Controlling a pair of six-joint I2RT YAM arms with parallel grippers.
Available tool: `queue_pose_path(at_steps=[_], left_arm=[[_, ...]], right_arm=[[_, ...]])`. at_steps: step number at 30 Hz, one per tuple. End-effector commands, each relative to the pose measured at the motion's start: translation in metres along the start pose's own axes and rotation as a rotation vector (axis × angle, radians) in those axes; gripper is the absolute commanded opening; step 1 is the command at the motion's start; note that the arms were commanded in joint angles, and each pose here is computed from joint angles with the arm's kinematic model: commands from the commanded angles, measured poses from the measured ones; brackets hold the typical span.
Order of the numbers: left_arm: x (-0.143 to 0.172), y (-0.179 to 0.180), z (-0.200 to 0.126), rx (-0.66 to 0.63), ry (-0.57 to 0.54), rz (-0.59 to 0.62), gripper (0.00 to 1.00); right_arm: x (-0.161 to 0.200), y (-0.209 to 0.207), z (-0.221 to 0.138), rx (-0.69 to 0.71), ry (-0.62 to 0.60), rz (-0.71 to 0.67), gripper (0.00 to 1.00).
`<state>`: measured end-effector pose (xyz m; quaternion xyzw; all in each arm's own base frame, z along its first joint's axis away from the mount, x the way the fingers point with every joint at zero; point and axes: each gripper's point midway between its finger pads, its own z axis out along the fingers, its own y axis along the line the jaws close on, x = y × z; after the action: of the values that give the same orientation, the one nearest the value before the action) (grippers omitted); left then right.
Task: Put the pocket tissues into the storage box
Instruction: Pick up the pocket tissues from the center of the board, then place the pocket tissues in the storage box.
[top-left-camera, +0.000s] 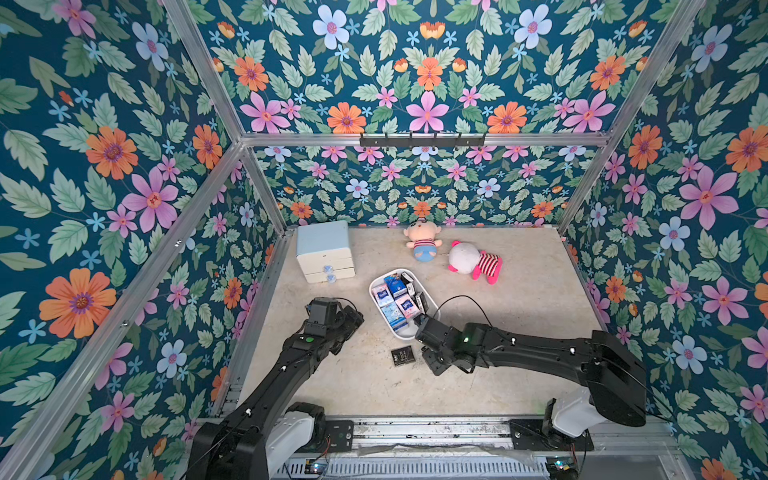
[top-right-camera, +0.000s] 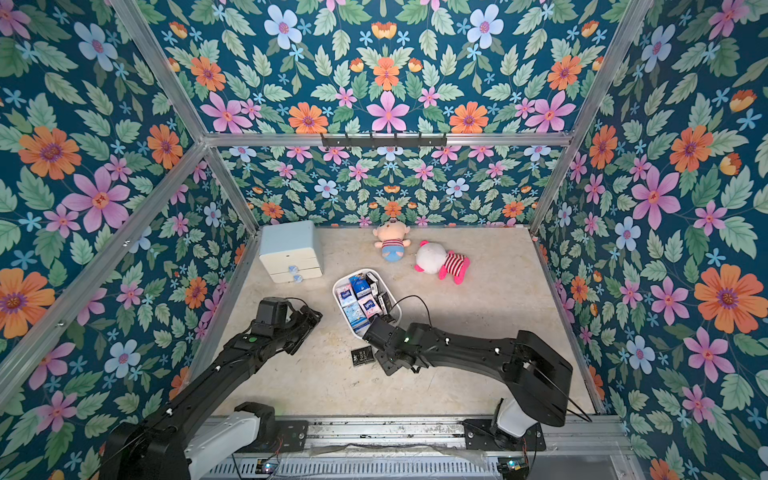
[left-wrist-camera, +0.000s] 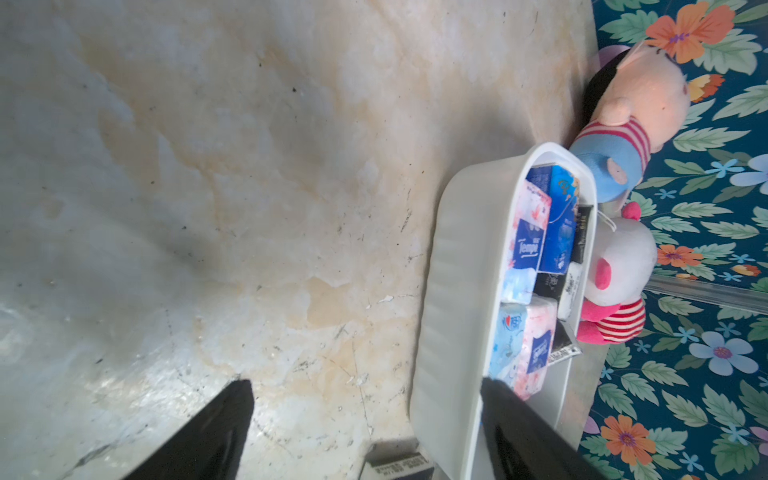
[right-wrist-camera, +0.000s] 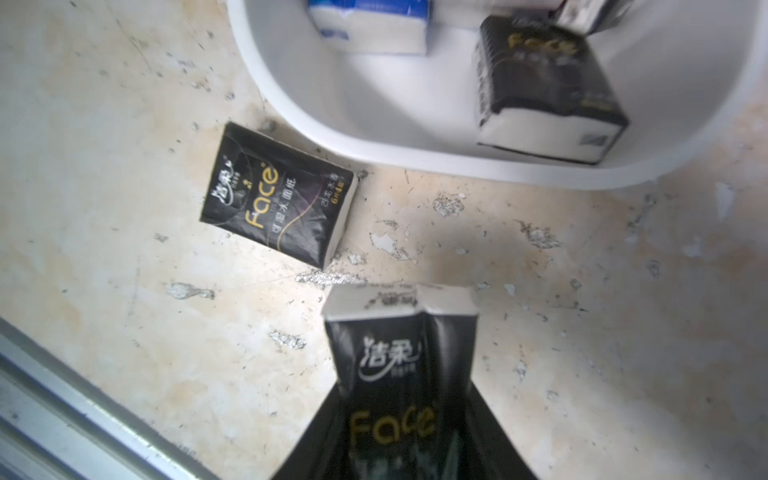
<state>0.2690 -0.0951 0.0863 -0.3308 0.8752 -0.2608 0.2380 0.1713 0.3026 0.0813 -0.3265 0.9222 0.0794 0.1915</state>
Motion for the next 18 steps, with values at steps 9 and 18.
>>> queue_pose_path(at_steps=[9, 18], left_arm=[[-0.012, -0.019, 0.006, 0.021, -0.008, 0.026, 0.91], [-0.021, -0.021, -0.006, 0.001, -0.047, 0.047, 0.91]], right_arm=[[-0.082, -0.014, -0.03, -0.013, -0.191, 0.113, 0.4], [-0.117, 0.002, 0.013, -0.06, -0.169, 0.114, 0.42]])
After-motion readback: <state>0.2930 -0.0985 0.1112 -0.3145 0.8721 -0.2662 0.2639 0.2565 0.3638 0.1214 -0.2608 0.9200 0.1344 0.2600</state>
